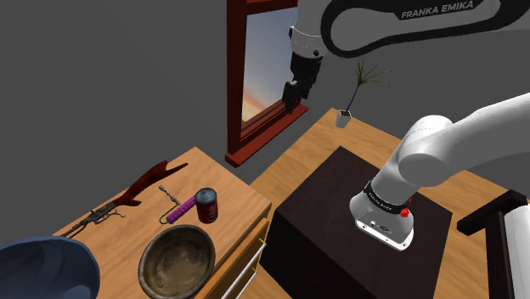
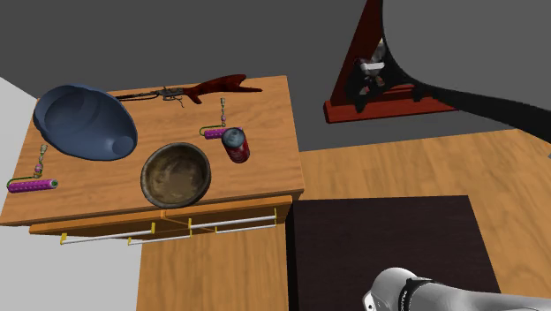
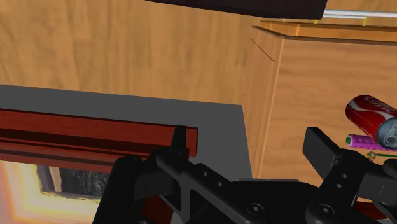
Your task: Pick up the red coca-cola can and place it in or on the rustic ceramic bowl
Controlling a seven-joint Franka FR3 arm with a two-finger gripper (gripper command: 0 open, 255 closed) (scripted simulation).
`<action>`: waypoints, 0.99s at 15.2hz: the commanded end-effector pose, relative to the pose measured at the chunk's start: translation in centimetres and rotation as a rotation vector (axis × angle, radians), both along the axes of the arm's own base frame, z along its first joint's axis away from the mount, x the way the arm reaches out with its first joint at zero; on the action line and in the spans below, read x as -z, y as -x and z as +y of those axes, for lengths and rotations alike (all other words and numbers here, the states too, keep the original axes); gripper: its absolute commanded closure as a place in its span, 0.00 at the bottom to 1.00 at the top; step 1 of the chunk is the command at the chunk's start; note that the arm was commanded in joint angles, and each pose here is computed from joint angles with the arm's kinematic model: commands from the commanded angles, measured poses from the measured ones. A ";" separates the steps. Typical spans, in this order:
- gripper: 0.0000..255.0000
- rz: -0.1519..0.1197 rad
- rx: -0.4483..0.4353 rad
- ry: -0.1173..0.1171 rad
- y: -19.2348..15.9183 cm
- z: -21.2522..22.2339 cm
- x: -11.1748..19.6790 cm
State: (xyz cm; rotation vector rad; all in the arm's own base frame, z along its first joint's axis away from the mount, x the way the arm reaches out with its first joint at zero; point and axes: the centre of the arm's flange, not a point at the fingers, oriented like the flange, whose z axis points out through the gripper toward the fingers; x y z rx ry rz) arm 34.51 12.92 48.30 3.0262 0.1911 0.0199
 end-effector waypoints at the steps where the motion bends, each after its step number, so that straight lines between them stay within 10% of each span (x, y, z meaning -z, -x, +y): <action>1: 0.00 0.000 -0.001 -0.008 -0.5 2.0 1.8; 15: 0.00 0.003 -0.013 -0.058 -3.5 15.4 13.3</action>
